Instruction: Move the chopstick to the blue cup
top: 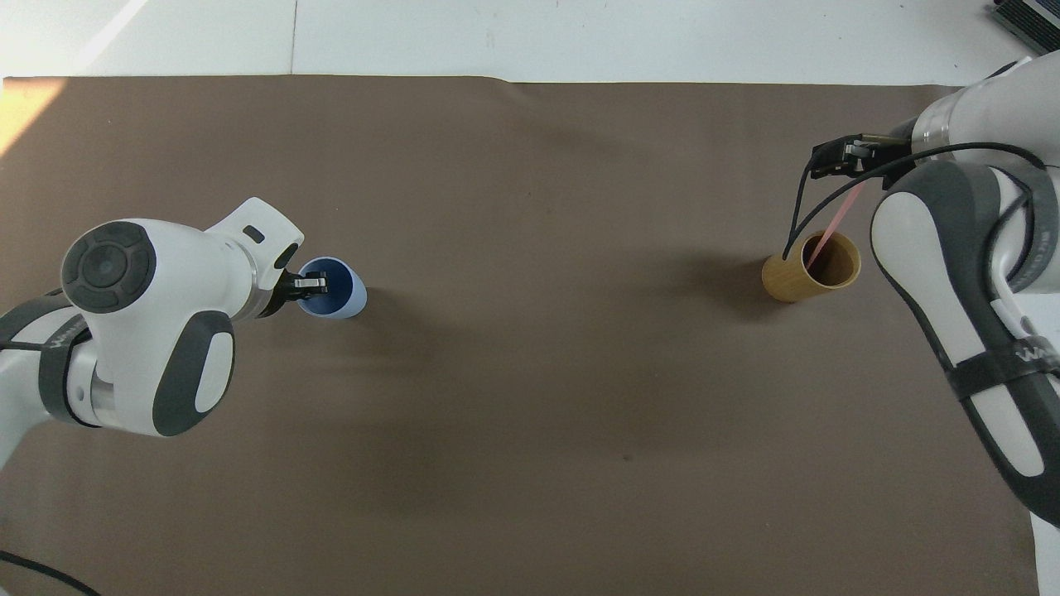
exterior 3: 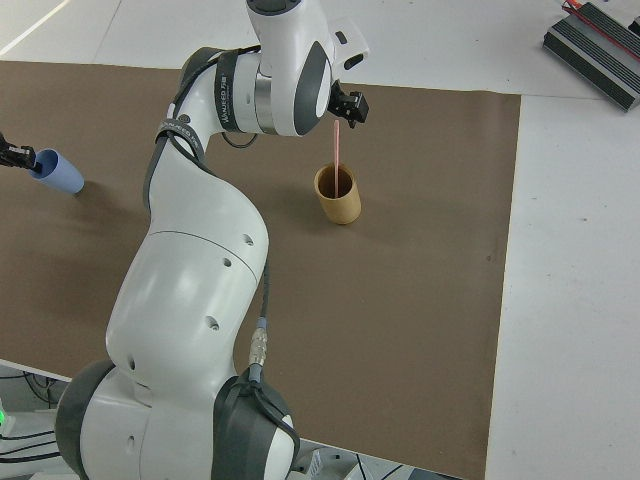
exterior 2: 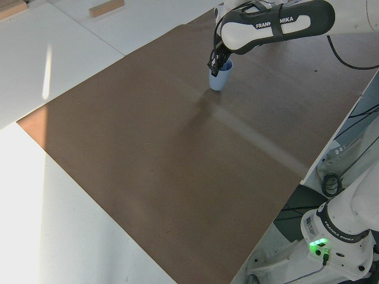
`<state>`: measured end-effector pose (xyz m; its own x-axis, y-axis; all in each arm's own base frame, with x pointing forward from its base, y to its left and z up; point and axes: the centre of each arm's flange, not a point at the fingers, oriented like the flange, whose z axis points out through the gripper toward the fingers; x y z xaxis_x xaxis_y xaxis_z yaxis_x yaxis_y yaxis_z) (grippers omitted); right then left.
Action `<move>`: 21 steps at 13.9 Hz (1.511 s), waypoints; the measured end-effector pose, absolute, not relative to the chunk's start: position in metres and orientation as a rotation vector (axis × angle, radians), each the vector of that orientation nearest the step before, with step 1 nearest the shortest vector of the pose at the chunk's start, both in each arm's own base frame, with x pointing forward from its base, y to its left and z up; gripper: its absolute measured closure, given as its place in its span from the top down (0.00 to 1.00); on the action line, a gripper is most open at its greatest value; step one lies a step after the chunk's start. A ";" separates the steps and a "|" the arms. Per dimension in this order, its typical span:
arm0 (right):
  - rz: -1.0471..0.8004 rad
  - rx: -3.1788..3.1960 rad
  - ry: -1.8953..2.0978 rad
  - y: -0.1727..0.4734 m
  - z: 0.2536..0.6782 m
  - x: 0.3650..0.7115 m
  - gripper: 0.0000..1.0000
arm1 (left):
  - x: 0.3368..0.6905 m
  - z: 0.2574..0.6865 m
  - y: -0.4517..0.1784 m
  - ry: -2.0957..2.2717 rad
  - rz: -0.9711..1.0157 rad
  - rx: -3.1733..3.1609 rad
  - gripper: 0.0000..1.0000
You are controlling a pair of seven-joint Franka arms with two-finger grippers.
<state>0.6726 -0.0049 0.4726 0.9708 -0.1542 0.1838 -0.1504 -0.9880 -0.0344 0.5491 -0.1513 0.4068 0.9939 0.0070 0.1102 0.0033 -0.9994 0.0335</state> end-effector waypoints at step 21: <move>-0.458 -3.094 0.075 -0.013 0.603 0.609 0.09 | 0.486 0.378 -0.440 -0.363 0.180 3.029 0.04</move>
<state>0.6091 -0.0125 0.6027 0.9560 -0.0495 0.2891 -0.0456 -0.9988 -0.0203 0.4863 -0.4402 0.3778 0.9649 -0.2299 0.1267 -0.2400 -0.9682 0.0712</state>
